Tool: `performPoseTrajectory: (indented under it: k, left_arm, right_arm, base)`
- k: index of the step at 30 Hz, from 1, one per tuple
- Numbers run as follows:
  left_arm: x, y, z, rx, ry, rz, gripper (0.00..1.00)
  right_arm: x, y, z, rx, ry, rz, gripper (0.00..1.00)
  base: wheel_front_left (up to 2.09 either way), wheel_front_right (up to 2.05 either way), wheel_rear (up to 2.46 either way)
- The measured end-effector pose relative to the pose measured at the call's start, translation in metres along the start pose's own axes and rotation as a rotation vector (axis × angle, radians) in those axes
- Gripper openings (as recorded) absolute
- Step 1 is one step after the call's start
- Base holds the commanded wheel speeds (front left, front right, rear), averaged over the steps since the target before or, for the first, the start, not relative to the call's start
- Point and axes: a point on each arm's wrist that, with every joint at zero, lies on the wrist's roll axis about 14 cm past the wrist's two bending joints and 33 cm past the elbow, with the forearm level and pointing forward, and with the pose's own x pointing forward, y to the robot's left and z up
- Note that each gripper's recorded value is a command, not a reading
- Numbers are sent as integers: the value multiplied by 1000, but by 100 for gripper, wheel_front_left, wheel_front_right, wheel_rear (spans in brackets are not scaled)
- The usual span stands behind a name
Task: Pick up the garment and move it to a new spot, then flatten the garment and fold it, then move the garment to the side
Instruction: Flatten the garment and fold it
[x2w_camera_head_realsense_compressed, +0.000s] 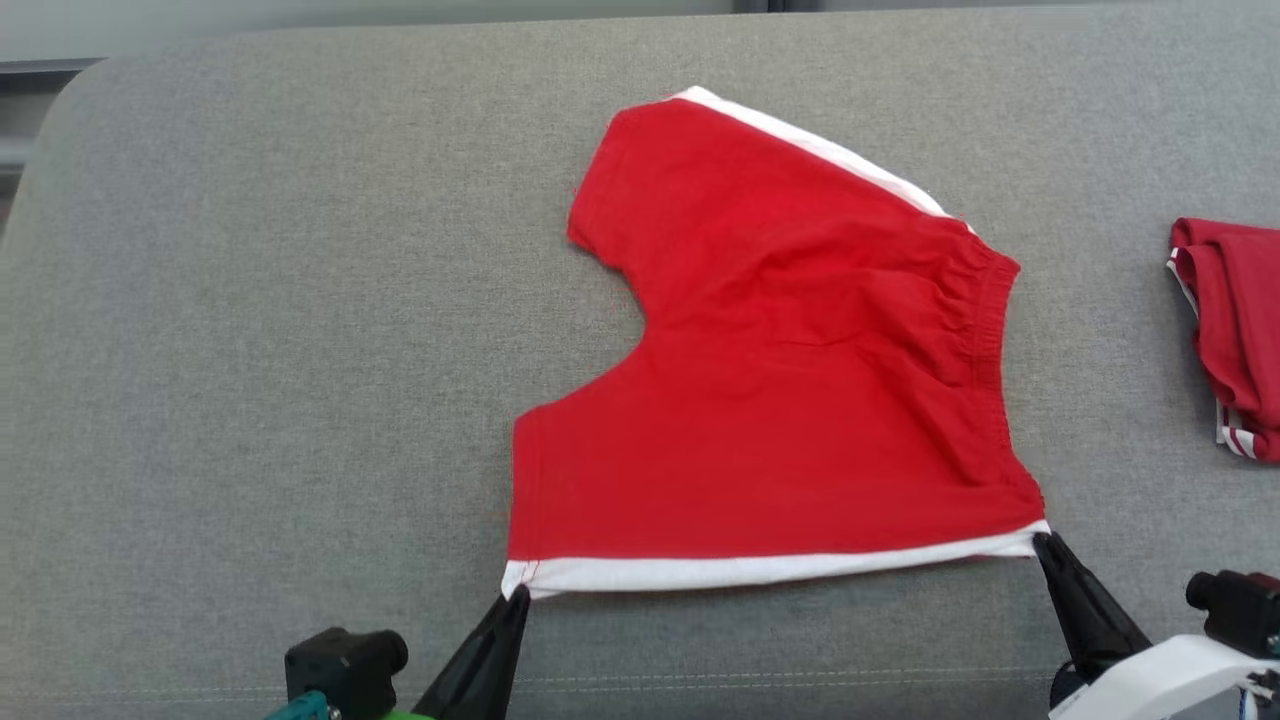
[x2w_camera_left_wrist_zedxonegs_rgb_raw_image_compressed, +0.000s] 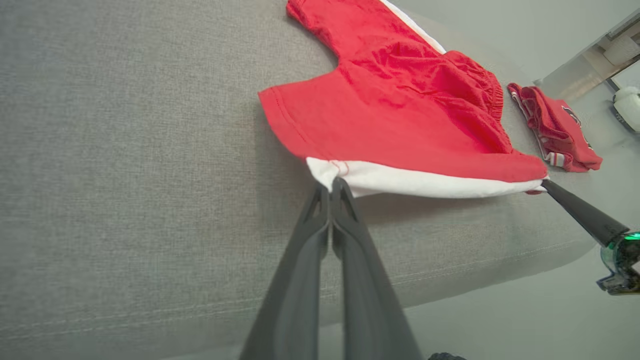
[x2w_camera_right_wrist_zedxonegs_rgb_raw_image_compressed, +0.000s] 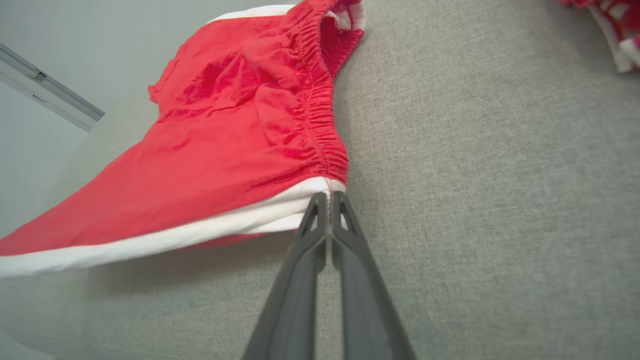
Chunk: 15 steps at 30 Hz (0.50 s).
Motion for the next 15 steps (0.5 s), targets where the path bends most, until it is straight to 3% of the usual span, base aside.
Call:
performPoseTrajectory:
  k: [7,15]
  left_arm:
    - [-32,-3,-23,-19,102,7,0]
    - [-38,-5,-5,25,52,-11,0]
  right_arm:
    - [-31,1,-21,22,99,-47,0]
    - [-50,-1,-9,17,81,-85,0]
  base:
    - [0,0,0]
    - [0,0,0]
